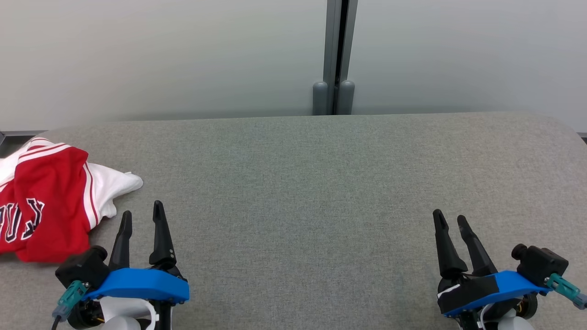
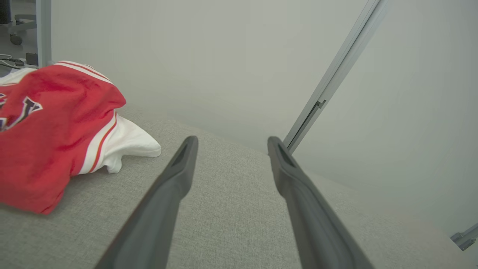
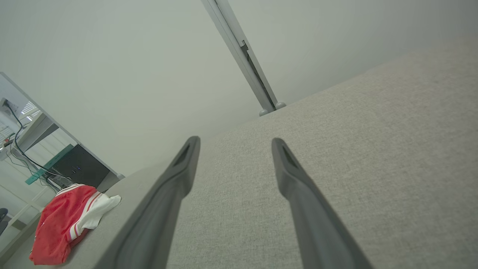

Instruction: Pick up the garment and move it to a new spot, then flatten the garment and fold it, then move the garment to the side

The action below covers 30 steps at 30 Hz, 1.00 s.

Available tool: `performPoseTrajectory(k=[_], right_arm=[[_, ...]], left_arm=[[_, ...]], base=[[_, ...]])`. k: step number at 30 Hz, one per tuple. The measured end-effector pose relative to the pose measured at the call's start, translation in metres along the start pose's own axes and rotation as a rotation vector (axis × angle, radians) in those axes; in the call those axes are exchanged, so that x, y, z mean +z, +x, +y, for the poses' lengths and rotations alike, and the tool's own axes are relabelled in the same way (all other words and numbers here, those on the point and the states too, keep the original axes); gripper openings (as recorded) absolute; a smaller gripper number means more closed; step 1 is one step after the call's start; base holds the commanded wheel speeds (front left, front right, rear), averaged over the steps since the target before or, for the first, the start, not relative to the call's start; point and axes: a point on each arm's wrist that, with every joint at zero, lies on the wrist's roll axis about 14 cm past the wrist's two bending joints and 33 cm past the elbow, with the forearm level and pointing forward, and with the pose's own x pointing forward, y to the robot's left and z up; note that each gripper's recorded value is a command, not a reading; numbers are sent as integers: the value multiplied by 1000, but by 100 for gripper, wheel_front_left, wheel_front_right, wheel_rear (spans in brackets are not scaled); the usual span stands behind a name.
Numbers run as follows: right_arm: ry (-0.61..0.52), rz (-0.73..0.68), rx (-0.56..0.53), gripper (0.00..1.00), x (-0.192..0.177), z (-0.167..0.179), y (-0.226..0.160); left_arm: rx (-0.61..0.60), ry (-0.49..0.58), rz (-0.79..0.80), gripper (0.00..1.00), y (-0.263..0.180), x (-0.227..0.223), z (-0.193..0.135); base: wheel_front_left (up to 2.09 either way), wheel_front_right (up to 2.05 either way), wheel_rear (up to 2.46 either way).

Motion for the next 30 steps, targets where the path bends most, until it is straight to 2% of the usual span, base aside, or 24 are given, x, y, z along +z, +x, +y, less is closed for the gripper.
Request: performPoseTrajectory(k=[30], right_arm=[[-300,-13,51,100,0,5,3]], left_arm=[[-1,281,9,100,-1,-10,9]], base=[[0,0,0]])
